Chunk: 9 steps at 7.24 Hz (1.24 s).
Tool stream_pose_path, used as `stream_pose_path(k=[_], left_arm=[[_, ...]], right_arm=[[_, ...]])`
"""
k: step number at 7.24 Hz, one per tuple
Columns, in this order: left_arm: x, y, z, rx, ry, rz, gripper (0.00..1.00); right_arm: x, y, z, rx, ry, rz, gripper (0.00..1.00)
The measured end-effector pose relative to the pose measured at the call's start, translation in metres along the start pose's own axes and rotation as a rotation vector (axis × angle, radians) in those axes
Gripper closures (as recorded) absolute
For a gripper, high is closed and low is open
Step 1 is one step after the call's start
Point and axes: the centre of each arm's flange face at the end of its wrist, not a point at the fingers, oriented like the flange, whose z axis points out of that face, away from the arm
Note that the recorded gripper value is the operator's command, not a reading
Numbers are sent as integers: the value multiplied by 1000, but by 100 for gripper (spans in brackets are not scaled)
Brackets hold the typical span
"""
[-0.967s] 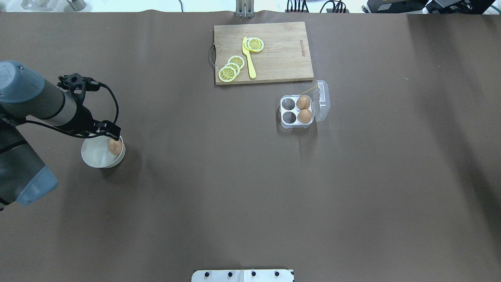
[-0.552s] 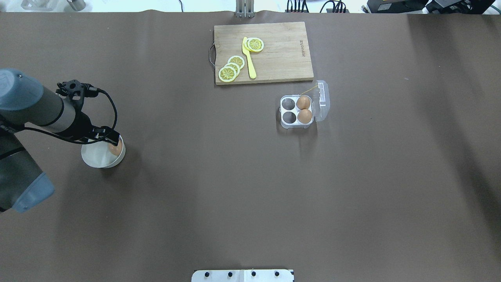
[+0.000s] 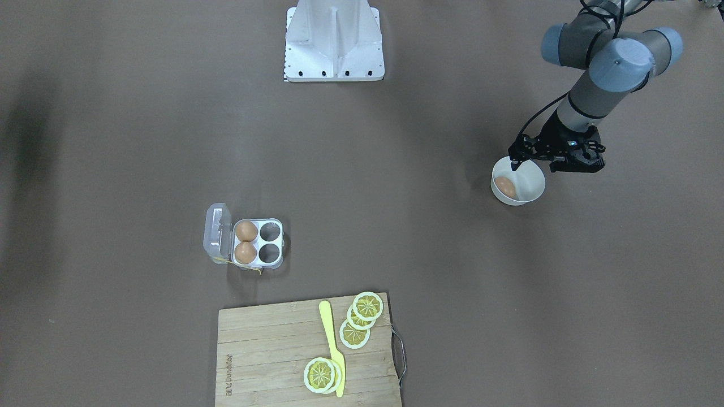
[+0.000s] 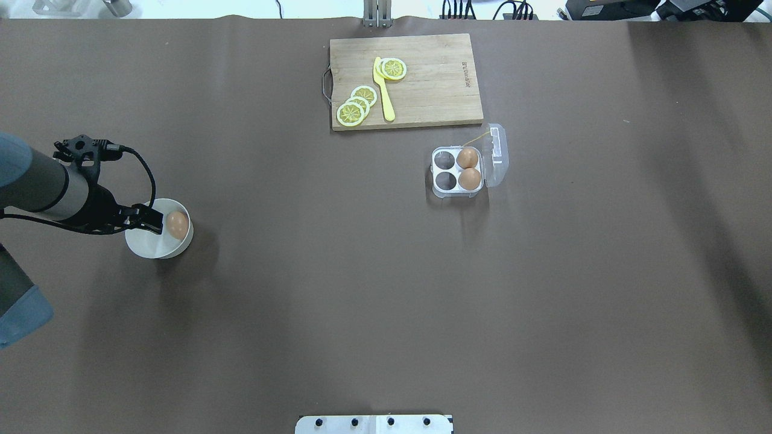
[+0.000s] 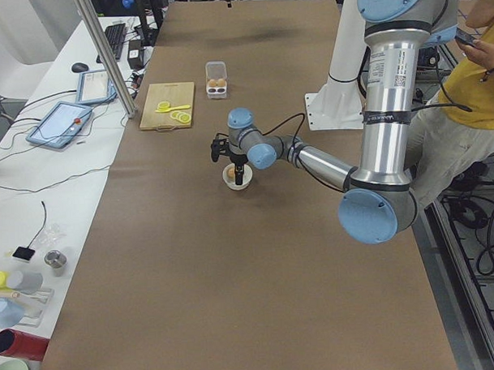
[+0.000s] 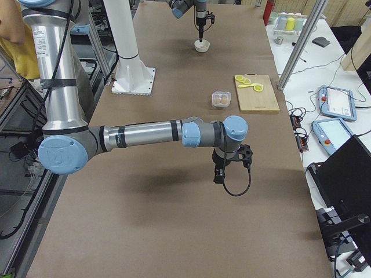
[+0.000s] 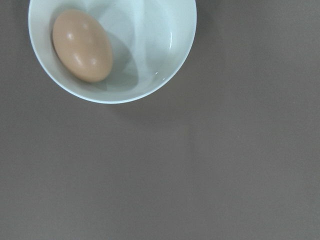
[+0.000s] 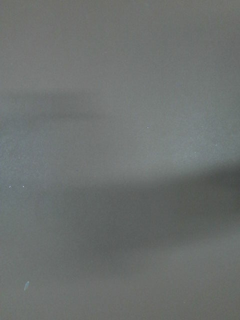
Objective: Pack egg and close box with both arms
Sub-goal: 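Lower the left gripper into the bowl and close on the egg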
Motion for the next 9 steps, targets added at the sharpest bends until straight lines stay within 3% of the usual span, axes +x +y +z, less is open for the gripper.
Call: stream_pose_path(k=[3,5,9], left_arm=[[27,1,7,29,-6,-52,4],[32,5,20,23,-19,-53,12],[34,7,24,20,-18,-49,14]], right_arm=[[-1,0,-1,1,-1,0,0],[-1,0,0,0,-4,1,0],[0,0,0,-1,-1,2,0]])
